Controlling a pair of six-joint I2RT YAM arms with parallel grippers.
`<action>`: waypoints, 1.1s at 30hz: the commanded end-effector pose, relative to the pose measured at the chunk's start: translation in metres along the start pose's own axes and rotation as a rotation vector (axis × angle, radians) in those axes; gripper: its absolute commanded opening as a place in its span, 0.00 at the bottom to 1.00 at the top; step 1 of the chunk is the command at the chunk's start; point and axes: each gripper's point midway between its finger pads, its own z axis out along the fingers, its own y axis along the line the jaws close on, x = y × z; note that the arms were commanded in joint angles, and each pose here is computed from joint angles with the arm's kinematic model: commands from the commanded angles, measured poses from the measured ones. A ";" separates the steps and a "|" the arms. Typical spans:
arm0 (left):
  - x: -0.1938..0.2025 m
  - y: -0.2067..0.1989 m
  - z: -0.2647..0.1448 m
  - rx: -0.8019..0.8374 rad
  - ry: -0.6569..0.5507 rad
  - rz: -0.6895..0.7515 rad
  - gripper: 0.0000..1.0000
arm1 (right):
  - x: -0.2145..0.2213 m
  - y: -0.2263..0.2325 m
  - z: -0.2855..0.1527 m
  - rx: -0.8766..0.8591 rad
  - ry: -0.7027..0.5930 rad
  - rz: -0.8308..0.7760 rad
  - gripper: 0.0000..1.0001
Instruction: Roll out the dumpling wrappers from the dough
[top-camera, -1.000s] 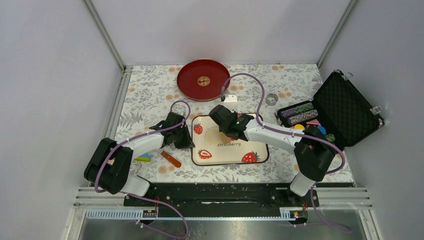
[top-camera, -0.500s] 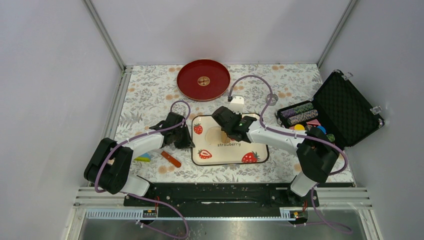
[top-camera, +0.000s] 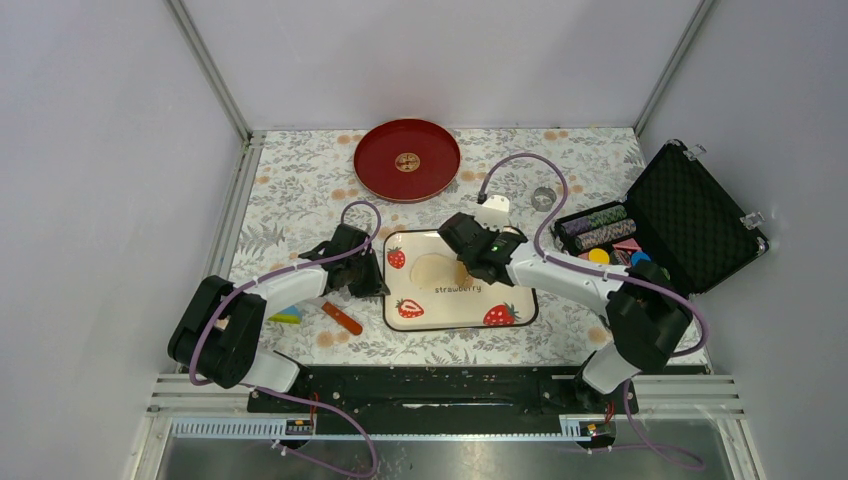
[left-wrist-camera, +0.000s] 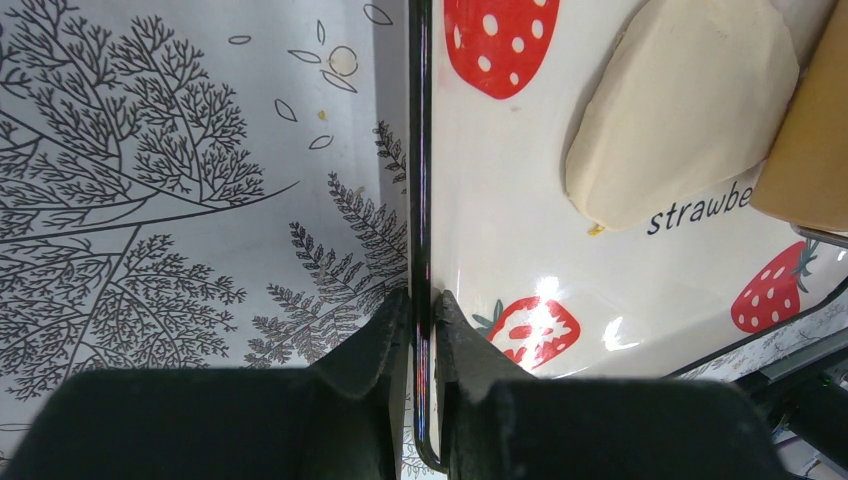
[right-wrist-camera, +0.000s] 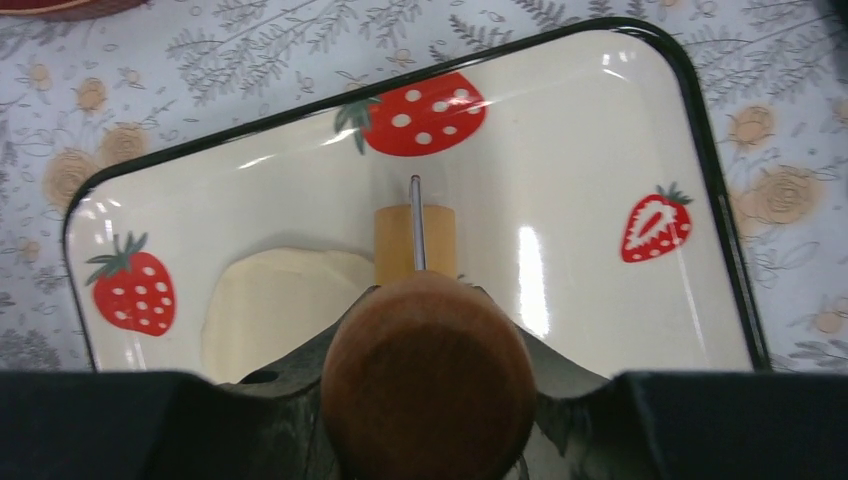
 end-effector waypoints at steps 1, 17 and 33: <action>0.021 0.026 0.003 -0.094 0.062 0.033 0.00 | 0.034 -0.066 0.000 0.195 0.107 -0.193 0.00; 0.020 0.025 0.003 -0.091 0.062 0.035 0.00 | -0.063 -0.026 -0.078 -0.191 -0.008 -0.090 0.00; 0.021 0.025 0.003 -0.091 0.063 0.034 0.00 | -0.082 -0.120 -0.057 -0.130 0.009 0.149 0.00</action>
